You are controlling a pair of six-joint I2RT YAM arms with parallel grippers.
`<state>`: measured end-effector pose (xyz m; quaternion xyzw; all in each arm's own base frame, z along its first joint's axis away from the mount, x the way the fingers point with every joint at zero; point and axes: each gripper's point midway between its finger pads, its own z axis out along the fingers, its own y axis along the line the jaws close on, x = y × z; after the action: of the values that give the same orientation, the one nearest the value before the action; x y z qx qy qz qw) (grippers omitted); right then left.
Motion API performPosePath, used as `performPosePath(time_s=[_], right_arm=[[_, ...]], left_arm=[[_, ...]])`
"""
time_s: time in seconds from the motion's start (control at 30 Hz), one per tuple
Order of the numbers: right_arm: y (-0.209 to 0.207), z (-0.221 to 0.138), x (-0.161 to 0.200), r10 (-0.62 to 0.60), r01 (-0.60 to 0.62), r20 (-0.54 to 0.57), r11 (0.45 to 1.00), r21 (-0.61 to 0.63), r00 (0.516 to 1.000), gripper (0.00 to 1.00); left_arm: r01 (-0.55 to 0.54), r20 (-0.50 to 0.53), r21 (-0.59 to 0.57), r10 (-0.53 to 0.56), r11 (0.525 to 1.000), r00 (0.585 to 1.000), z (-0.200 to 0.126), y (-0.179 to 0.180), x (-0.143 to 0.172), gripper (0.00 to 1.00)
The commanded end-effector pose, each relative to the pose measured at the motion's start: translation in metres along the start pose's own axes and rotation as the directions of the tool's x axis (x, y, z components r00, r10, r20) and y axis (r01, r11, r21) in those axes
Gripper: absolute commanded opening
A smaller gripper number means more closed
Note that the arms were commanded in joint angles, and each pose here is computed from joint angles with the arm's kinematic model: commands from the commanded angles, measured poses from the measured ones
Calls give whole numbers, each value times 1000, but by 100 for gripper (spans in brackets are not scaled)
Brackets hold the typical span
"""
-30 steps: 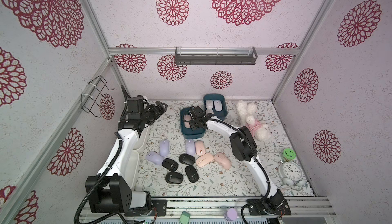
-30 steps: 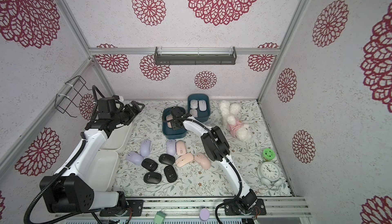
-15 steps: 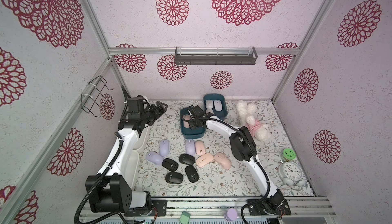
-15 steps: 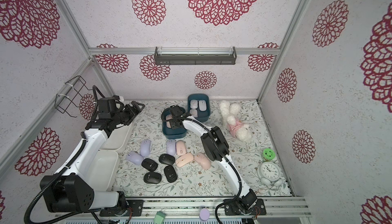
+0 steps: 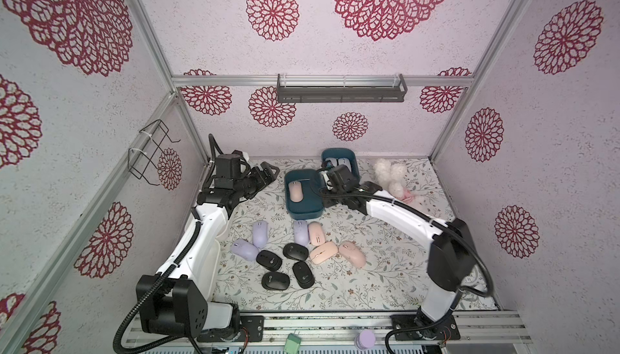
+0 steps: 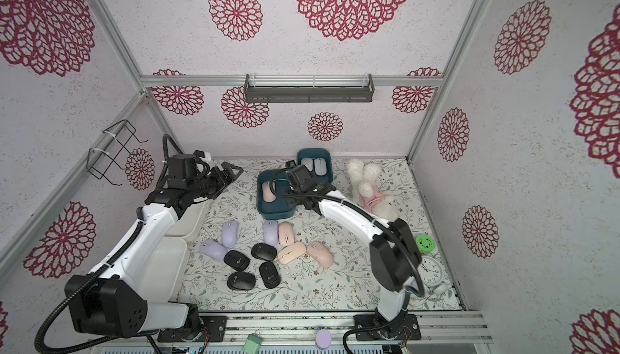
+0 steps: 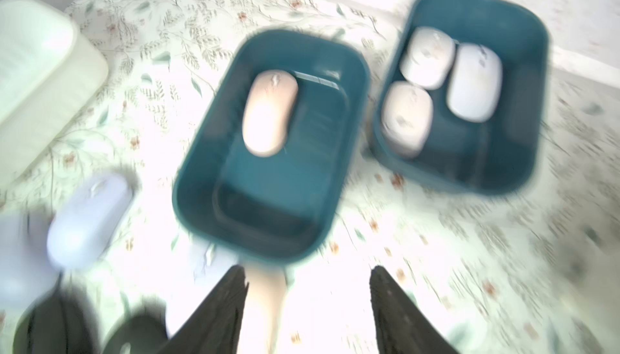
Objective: Place the mice by color into the storage box
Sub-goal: Adjust the mouse at the center of the board.
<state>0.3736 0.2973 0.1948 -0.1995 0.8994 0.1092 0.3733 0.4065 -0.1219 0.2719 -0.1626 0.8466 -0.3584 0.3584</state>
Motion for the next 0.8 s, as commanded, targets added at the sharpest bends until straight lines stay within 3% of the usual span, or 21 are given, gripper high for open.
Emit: performPosePath(time_s=[0.0, 0.13, 0.27, 0.53, 0.77], right_arm=[[-21, -16, 82, -34, 41, -166, 998, 38, 986, 73], [-26, -40, 150, -21, 19, -282, 1000, -12, 959, 76], [-21, -43, 189, -23, -4, -346, 997, -77, 938, 78], [-17, -24, 213, -74, 31, -404, 993, -112, 912, 85], [-38, -11, 208, -21, 29, -404, 999, 13, 914, 82]], left_arm=[[-53, -18, 72, 54, 996, 998, 0, -27, 9, 95], [-49, -130, 140, 68, 989, 989, 19, -43, 39, 96], [-53, -192, 134, 78, 990, 978, 33, -44, 57, 97], [-69, -191, 77, 83, 995, 978, 37, -32, 56, 97], [-81, -183, 63, 91, 995, 979, 36, -31, 55, 97]])
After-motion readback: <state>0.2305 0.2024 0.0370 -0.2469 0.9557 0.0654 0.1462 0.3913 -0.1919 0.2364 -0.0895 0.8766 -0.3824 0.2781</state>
